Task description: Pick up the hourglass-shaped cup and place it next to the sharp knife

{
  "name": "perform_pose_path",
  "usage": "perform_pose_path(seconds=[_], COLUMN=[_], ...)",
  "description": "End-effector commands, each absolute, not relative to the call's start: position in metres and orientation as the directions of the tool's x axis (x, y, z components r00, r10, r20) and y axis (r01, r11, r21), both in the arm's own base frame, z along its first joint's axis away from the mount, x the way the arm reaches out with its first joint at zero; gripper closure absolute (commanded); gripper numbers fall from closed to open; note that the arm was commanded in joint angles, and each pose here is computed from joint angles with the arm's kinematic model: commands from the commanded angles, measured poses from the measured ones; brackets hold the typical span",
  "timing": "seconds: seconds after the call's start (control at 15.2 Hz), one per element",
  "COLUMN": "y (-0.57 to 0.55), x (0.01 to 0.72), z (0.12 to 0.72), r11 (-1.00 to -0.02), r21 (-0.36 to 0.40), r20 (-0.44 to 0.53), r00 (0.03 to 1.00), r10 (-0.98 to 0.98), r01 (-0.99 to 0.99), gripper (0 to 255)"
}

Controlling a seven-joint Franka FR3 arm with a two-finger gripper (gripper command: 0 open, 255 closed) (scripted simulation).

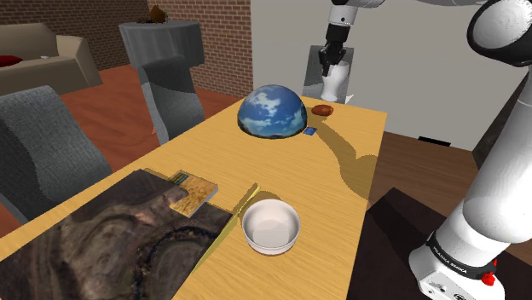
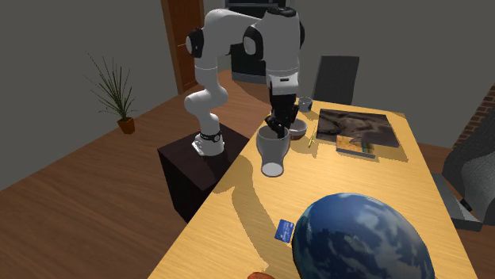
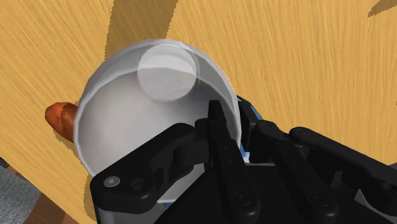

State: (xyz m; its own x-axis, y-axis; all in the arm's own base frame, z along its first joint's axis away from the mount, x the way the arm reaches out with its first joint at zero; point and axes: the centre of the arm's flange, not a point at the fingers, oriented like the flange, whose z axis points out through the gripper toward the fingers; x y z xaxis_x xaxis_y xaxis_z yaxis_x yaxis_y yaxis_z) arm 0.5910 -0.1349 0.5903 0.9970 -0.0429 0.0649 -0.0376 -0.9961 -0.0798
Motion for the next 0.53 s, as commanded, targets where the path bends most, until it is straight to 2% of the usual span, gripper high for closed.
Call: perform_pose_path(seconds=[0.0, 0.46], y=[-0.109, -0.017], x=[0.592, 0.598], z=[0.592, 0.593], r11=[-0.996, -0.996], r21=[-0.079, -0.079], r20=[0.066, 0.066], r00=[0.997, 0.997], r10=[-0.044, -0.044], r01=[-0.039, -0.039], gripper=[255, 255])
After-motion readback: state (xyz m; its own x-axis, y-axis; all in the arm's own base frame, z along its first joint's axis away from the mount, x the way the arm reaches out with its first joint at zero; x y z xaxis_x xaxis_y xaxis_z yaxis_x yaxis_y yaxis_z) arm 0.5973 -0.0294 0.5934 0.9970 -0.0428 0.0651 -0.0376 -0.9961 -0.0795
